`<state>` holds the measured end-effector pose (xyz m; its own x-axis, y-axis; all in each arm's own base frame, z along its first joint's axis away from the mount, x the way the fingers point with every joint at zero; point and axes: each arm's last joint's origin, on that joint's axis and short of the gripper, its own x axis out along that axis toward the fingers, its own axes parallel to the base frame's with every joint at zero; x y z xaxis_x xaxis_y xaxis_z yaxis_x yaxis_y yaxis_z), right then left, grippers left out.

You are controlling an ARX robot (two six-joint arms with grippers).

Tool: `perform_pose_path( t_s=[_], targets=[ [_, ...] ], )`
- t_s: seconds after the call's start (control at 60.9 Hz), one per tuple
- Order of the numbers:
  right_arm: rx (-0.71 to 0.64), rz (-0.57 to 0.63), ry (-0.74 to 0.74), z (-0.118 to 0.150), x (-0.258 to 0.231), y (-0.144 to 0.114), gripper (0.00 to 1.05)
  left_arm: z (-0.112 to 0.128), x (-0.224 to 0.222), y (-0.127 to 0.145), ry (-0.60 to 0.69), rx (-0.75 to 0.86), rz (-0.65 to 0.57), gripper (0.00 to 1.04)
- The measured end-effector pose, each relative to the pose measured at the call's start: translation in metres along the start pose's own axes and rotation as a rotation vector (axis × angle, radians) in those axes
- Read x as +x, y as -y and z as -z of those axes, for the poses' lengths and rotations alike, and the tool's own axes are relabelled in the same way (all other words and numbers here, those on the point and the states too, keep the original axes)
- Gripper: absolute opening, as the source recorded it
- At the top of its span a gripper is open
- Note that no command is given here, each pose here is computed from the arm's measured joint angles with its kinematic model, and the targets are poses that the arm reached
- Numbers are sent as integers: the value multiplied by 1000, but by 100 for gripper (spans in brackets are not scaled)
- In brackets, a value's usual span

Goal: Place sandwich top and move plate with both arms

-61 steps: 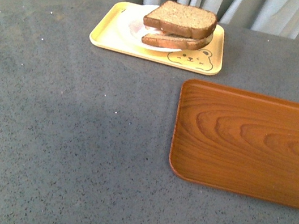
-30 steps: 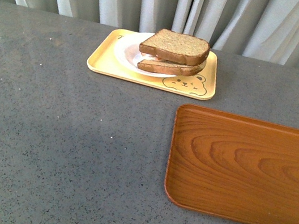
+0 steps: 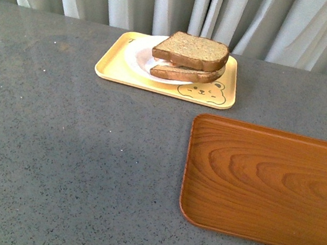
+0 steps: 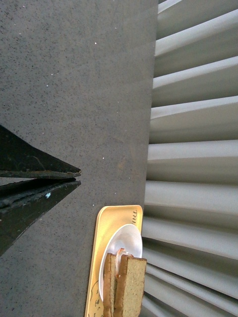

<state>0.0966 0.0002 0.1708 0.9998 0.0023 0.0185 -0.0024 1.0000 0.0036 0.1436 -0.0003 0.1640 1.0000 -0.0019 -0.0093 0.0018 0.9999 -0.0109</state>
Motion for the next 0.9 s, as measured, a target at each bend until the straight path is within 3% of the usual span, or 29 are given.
perform_pose_path(
  t_s=[0.903],
  targets=[
    [0,0,0,0,0,0,96,-7,-32,0,26,0,0,2]
  ],
)
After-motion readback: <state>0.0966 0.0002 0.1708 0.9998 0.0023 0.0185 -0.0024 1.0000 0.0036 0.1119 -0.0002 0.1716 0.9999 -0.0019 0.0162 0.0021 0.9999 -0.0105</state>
